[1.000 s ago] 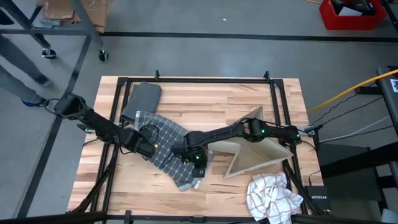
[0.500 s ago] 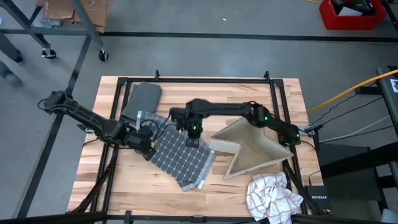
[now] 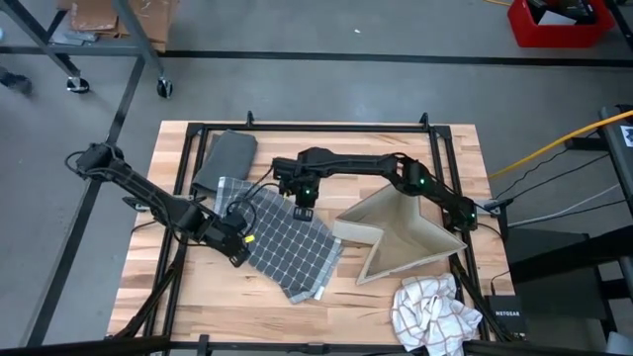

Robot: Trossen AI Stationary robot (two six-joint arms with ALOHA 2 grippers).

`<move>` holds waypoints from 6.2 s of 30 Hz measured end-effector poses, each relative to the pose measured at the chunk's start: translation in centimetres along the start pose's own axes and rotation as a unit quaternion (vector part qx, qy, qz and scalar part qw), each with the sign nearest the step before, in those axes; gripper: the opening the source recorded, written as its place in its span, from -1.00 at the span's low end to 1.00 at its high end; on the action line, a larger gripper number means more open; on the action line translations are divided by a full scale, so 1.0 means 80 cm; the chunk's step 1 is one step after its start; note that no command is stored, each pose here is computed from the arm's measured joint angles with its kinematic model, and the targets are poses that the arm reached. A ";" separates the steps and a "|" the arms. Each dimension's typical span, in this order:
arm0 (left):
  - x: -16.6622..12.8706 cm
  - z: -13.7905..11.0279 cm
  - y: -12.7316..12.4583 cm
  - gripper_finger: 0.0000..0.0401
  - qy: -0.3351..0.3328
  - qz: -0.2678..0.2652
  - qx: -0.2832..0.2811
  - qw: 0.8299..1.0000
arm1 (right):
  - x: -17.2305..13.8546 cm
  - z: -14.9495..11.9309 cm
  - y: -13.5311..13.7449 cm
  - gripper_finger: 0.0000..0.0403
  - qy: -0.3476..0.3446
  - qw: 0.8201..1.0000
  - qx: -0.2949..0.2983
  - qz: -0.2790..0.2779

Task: Fold towel
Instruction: Fold the gray patterned towel

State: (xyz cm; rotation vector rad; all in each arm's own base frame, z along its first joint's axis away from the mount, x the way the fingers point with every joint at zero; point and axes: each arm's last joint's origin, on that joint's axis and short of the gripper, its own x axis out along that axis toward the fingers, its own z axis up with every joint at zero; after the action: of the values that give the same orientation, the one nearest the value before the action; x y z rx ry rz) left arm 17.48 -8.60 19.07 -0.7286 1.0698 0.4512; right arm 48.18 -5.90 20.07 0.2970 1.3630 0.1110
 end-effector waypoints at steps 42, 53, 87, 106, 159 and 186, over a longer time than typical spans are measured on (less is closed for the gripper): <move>0.066 0.010 0.024 -1.00 -0.134 0.248 0.041 0.958 | 0.111 -0.052 0.120 -1.00 0.090 0.991 -0.034 0.095; -0.006 0.013 0.019 -1.00 -0.130 0.097 0.075 0.984 | 0.034 -0.022 0.124 -1.00 0.047 0.995 -0.083 0.014; 0.049 0.001 -0.035 -1.00 -0.133 -0.065 0.328 0.933 | 0.055 0.051 -0.035 -1.00 -0.140 0.990 -0.006 0.035; 0.063 -0.024 0.004 -1.00 0.009 0.067 0.251 0.966 | 0.071 0.009 -0.038 -1.00 0.035 0.996 0.073 0.045; -0.049 -0.013 0.034 -0.78 0.002 -0.111 0.093 0.990 | -0.016 -0.002 0.180 0.12 -0.029 0.968 -0.093 0.232; -0.051 -0.064 0.014 -0.04 0.123 -0.185 0.270 0.937 | 0.013 -0.041 0.315 0.12 -0.108 0.989 -0.059 0.084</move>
State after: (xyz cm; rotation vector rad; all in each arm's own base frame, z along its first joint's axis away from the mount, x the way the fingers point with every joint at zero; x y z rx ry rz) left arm 11.79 -11.51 20.97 -0.4805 1.1858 -0.2640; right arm 47.52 18.99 25.36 0.3144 1.1097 0.2910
